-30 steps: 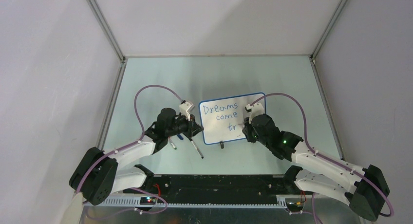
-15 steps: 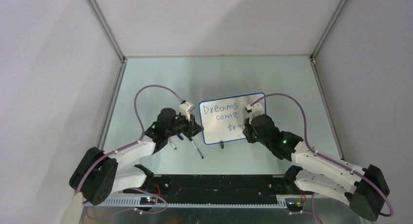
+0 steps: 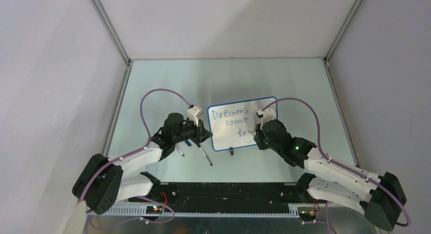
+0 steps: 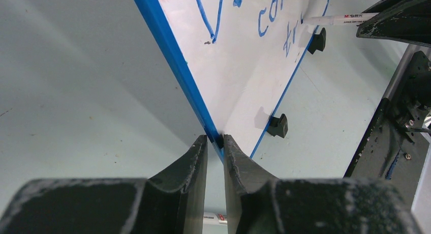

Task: Write a sentence on the whiteboard
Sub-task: Write a sentence with the whiteboard marker.

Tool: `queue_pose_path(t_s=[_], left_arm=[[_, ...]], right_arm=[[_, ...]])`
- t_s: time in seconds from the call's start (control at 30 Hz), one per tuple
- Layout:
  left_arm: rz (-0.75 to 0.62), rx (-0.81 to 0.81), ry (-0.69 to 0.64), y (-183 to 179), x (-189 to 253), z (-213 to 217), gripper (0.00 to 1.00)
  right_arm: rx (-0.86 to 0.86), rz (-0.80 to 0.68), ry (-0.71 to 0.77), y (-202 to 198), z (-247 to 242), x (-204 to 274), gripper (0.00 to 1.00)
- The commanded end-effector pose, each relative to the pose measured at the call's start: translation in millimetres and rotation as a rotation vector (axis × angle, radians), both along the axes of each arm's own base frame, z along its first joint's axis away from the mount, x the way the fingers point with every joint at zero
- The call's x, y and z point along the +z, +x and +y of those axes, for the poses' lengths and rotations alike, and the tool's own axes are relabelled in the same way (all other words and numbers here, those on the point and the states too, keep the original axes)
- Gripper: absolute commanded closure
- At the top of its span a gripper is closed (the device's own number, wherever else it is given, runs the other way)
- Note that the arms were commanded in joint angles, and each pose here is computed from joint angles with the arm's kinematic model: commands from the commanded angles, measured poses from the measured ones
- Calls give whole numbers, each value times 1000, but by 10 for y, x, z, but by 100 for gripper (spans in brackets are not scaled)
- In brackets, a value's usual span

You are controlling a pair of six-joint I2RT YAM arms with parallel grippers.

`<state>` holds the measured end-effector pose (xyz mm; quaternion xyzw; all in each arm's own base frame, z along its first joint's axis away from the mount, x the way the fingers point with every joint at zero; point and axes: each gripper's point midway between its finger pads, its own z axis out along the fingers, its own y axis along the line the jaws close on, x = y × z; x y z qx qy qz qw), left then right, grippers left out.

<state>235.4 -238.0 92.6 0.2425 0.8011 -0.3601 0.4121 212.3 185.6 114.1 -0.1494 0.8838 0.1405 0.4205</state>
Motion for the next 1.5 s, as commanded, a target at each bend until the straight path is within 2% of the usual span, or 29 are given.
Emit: queue_pose_path(t_s=[0.0, 1.47], left_arm=[[-60, -26, -20, 63, 175, -73, 77], [-60, -27, -19, 60, 172, -72, 77]], right_arm=[[-35, -5, -5, 49, -54, 6, 100], [-31, -57, 23, 229, 7, 287, 100]])
